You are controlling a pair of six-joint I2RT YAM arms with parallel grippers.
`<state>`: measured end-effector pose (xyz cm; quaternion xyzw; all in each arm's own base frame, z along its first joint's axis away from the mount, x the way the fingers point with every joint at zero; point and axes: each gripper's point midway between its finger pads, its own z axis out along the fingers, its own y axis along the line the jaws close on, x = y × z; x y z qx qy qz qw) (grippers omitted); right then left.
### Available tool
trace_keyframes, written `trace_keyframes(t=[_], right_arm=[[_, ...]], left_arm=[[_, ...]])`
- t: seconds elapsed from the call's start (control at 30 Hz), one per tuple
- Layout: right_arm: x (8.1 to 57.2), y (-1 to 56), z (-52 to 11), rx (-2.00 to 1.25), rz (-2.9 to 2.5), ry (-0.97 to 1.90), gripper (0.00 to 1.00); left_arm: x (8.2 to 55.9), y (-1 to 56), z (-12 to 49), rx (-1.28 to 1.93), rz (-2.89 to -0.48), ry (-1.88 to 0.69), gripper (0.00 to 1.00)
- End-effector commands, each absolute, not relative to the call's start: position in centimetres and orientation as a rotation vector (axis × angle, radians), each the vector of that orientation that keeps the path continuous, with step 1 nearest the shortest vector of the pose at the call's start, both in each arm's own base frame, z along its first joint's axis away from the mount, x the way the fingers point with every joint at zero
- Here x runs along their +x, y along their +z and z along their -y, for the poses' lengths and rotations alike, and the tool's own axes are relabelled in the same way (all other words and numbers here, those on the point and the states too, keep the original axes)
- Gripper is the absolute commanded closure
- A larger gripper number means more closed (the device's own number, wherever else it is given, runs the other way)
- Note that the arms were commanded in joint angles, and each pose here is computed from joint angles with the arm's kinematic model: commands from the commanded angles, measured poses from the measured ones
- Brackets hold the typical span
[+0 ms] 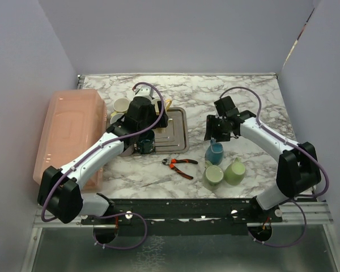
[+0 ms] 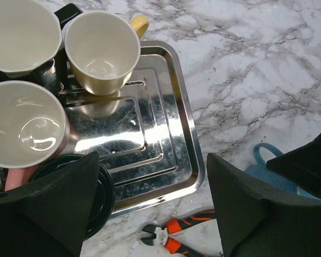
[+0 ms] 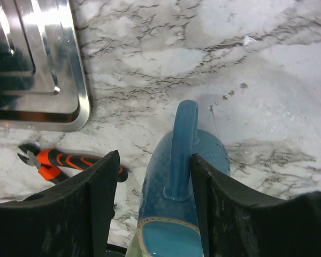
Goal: Turn the mug right side up
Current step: Turn over the cup at the center of the board.
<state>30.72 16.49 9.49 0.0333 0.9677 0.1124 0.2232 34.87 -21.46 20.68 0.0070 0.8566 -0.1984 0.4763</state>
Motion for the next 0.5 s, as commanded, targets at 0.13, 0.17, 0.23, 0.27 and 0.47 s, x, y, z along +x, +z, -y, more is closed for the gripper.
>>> trace_keyframes(t=[0.13, 0.17, 0.23, 0.27, 0.47], right_arm=[[29.7, 9.6, -19.9, -0.358, -2.735, 0.481, 0.40], [29.6, 9.6, -19.9, -0.370, -2.738, 0.484, 0.41], [29.2, 9.8, -20.3, -0.403, -2.744, 0.514, 0.40], [28.9, 9.9, -20.5, -0.425, -2.746, 0.536, 0.41], [28.7, 10.4, -21.4, -0.491, -2.738, 0.512, 0.44]], left_arm=[[34.7, 19.5, 20.9, 0.027, -2.121, -0.443, 0.18], [34.7, 19.4, 20.9, 0.028, -2.123, -0.441, 0.18], [34.7, 19.4, 20.9, 0.028, -2.125, -0.441, 0.17], [34.6, 19.3, 20.9, 0.029, -2.126, -0.441, 0.17], [34.7, 19.1, 20.8, 0.028, -2.131, -0.435, 0.17]])
